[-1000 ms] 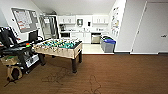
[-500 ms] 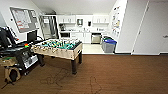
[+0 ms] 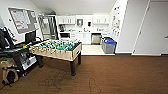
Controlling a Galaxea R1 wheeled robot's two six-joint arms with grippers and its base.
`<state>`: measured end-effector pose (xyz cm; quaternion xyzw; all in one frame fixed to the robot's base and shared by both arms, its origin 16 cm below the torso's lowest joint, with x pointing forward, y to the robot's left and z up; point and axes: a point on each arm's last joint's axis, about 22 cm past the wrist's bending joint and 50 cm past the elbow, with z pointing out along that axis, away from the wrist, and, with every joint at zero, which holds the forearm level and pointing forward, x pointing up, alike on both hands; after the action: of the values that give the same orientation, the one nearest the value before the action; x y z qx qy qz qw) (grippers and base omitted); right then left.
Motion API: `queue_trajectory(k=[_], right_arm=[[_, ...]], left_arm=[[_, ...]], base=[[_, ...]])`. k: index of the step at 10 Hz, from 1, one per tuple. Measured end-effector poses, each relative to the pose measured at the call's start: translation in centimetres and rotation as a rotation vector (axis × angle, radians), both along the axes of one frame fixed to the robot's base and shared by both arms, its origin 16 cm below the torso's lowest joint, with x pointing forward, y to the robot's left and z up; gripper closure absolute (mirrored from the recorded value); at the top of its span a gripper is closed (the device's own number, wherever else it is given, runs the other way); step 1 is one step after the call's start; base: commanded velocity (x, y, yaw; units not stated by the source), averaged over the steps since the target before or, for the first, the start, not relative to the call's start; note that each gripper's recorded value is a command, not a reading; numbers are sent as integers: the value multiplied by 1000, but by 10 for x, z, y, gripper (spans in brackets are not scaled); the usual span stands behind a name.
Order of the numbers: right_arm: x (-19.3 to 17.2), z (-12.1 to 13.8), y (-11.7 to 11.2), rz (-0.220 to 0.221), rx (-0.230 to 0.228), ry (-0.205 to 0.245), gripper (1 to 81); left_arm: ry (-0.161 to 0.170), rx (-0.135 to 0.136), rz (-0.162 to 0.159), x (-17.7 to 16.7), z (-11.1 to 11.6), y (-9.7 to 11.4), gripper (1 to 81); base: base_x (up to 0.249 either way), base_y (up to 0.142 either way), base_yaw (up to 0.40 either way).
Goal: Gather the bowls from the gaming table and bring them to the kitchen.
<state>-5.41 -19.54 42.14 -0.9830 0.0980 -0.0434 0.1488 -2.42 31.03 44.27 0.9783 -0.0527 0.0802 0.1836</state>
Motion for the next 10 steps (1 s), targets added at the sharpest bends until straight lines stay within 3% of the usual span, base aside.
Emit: queue_trajectory(k=[4, 10], right_arm=[[-1, 0, 0, 1, 0, 1, 811], [-2, 0, 4, 2, 4, 3, 811]], left_arm=[[2, 0, 0, -1, 0, 0, 811], [5, 2, -1, -4, 0, 2, 811]], base=[[38, -86, 0], [0, 0, 0]])
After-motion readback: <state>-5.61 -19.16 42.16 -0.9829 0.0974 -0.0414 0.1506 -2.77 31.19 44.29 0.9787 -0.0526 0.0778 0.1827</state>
